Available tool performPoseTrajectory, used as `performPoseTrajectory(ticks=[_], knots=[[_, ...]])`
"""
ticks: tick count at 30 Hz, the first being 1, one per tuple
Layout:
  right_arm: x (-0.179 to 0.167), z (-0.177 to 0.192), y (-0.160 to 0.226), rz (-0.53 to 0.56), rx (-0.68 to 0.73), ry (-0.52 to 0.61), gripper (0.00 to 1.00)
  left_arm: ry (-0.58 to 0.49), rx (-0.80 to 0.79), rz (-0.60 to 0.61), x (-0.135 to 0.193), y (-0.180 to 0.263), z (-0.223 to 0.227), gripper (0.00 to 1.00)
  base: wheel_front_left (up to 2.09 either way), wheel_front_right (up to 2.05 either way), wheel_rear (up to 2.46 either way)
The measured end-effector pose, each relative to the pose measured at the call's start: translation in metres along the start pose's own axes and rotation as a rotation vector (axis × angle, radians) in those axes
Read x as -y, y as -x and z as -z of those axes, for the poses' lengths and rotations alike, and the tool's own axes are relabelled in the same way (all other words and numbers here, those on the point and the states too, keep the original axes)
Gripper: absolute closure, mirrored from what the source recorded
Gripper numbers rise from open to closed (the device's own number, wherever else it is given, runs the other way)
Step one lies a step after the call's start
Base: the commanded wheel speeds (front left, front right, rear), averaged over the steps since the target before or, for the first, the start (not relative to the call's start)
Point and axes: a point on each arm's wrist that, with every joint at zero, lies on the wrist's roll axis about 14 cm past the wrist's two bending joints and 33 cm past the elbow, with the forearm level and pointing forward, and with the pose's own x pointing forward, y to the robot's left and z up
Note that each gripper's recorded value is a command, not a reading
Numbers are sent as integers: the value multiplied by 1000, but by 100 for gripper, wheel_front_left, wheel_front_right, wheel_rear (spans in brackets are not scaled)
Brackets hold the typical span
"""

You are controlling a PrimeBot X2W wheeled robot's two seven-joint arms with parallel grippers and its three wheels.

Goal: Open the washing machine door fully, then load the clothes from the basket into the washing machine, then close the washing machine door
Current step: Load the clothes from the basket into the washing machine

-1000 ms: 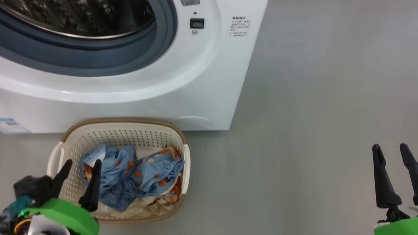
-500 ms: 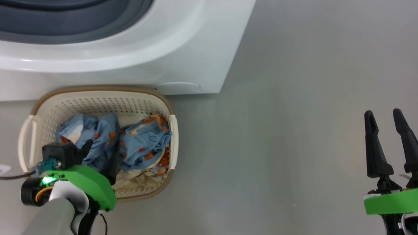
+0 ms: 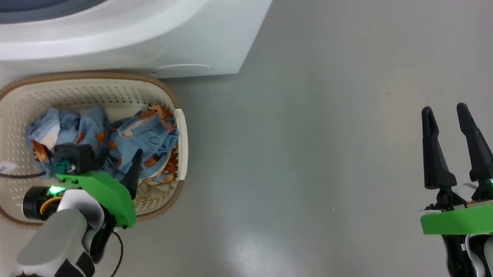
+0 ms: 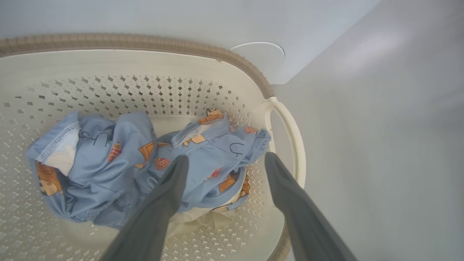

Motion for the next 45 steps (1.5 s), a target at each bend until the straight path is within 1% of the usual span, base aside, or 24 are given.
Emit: performPoseTrajectory(ticks=[4,9,17,23,33,39,45], knots=[[1,4,-5,0,-6,6,0,-3,-39,11,0,-10,8,0,0,0,0],[-4,7,-9,-12,-13,7,0,-3,-110,-9,-13,-17,24,0,0,0,0],[1,15,-10,-4,-32,22,0,24,-152,-17,-23,-35,30,0,0,0,0],[5,22,-12,0,-50,37,0,21,-193,-22,-32,-47,38,0,0,0,0],[4,37,-16,-12,-89,47,0,70,-266,-18,-38,-67,53,0,0,0,0],[5,42,-16,-10,-101,57,0,97,-295,29,-26,-75,57,0,0,0,0],[6,42,-15,-8,-104,59,0,98,-304,65,-17,-78,57,0,0,0,0]])
